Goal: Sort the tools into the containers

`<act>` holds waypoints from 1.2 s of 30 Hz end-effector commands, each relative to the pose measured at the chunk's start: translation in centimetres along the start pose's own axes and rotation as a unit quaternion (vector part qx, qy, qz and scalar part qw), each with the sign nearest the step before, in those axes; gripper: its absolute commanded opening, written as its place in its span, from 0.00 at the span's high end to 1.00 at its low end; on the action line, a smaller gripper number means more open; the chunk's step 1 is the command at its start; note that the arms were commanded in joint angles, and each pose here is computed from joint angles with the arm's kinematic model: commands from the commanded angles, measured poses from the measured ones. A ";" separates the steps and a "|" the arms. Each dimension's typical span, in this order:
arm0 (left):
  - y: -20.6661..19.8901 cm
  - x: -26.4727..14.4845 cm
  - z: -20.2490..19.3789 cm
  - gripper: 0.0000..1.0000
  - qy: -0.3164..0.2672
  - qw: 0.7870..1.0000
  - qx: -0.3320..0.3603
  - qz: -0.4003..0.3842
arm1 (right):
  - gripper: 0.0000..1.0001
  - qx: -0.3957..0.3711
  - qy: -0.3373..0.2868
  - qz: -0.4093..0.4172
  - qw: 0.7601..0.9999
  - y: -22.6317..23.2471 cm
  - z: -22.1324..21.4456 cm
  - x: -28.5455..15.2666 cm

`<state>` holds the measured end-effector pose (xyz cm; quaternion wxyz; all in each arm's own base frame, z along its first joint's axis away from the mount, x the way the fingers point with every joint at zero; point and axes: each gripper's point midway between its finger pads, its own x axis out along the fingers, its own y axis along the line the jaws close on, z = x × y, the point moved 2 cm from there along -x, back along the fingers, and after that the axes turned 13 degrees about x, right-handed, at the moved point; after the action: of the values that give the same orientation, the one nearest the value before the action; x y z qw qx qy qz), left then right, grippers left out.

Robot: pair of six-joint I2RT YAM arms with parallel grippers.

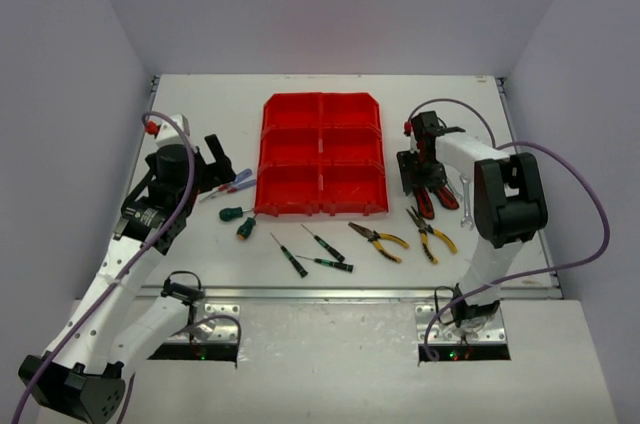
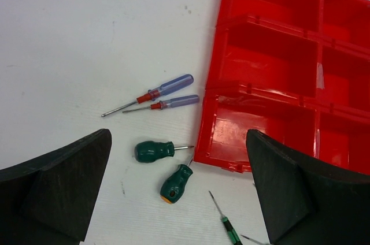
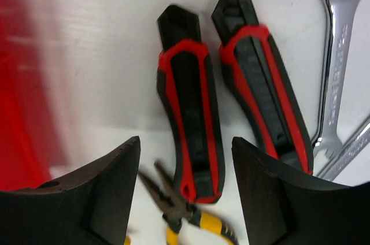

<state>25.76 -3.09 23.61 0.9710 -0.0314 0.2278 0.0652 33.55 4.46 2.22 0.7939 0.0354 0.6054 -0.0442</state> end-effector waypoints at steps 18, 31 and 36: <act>-1.5 0.4 0.8 0.00 -0.015 0.999 0.002 -0.038 | 1.00 -0.056 -0.207 0.021 0.976 1.7 7.9 -9.5; -1.3 -0.1 1.2 0.00 -0.030 0.999 -0.003 -0.039 | 1.00 -0.521 -0.288 0.261 0.760 18.2 3.7 -15.0; -1.3 -0.4 1.3 0.00 -0.034 0.999 -0.005 -0.039 | 1.00 -0.584 -0.228 0.244 0.740 18.5 1.8 -12.7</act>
<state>25.80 -3.96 23.52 0.9728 -0.0366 0.2257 0.0374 34.80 22.06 14.37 0.8006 -0.2448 0.3110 0.4499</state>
